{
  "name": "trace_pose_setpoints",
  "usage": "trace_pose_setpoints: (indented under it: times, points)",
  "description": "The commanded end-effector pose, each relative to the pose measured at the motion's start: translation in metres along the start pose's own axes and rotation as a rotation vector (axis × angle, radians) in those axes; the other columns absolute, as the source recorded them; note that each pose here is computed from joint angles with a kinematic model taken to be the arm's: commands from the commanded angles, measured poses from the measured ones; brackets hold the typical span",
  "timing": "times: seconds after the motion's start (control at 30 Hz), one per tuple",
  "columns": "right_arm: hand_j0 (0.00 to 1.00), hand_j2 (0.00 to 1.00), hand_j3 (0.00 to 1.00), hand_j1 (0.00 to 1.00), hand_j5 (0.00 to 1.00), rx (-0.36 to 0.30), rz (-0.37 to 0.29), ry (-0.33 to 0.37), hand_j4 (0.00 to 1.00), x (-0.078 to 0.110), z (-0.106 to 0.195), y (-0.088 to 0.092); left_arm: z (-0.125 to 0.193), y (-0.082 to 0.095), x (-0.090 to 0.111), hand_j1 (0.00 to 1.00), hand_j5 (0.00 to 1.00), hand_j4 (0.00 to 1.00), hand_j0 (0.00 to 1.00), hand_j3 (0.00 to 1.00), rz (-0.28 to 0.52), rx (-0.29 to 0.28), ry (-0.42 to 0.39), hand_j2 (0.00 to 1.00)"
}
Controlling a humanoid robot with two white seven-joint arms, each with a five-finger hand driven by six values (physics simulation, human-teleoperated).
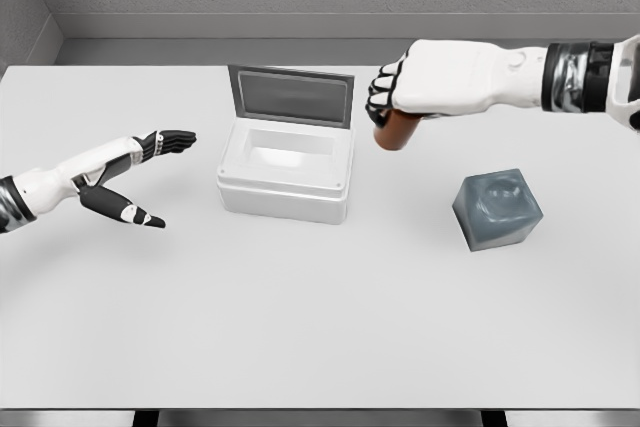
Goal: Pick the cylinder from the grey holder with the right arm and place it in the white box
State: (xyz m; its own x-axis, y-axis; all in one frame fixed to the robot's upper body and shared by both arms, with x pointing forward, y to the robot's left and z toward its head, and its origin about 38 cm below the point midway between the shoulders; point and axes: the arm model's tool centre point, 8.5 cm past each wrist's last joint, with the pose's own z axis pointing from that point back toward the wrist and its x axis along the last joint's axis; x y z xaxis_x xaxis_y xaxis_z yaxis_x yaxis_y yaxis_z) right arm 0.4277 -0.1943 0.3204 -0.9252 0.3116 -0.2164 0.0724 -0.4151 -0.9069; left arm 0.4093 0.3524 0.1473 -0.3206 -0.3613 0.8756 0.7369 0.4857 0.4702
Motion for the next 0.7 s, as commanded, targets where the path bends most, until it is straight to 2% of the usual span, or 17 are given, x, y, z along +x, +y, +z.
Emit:
trace_pose_setpoints:
  times: [0.0,0.07,0.27,0.47,0.67]
  points:
    - [0.20,0.20,0.20,0.20,0.20,-0.019,-0.029,-0.053,0.20,0.009,-0.026,0.001,0.000,0.001,0.000,1.00,1.00,1.00,1.00,1.00,0.005,0.005,-0.002,1.00]
    - [0.20,0.20,0.20,0.20,0.20,-0.024,-0.033,-0.060,0.20,0.008,-0.032,-0.001,0.000,0.001,0.000,1.00,1.00,1.00,1.00,1.00,0.005,0.005,-0.002,1.00]
    - [0.20,0.20,0.20,0.20,0.20,0.019,-0.058,-0.047,0.20,-0.004,-0.065,0.010,0.000,0.001,0.000,1.00,1.00,1.00,1.00,1.00,0.004,0.005,-0.002,1.00]
    - [0.20,0.20,0.20,0.20,0.20,0.031,-0.047,-0.058,0.20,-0.001,-0.073,0.010,0.000,0.001,0.000,1.00,1.00,1.00,1.00,1.00,0.004,0.005,-0.002,1.00]
    - [0.20,0.20,0.20,0.20,0.20,0.036,-0.067,-0.059,0.20,-0.005,-0.084,0.012,0.000,0.001,0.000,1.00,1.00,1.00,1.00,1.00,0.004,0.005,-0.002,1.00]
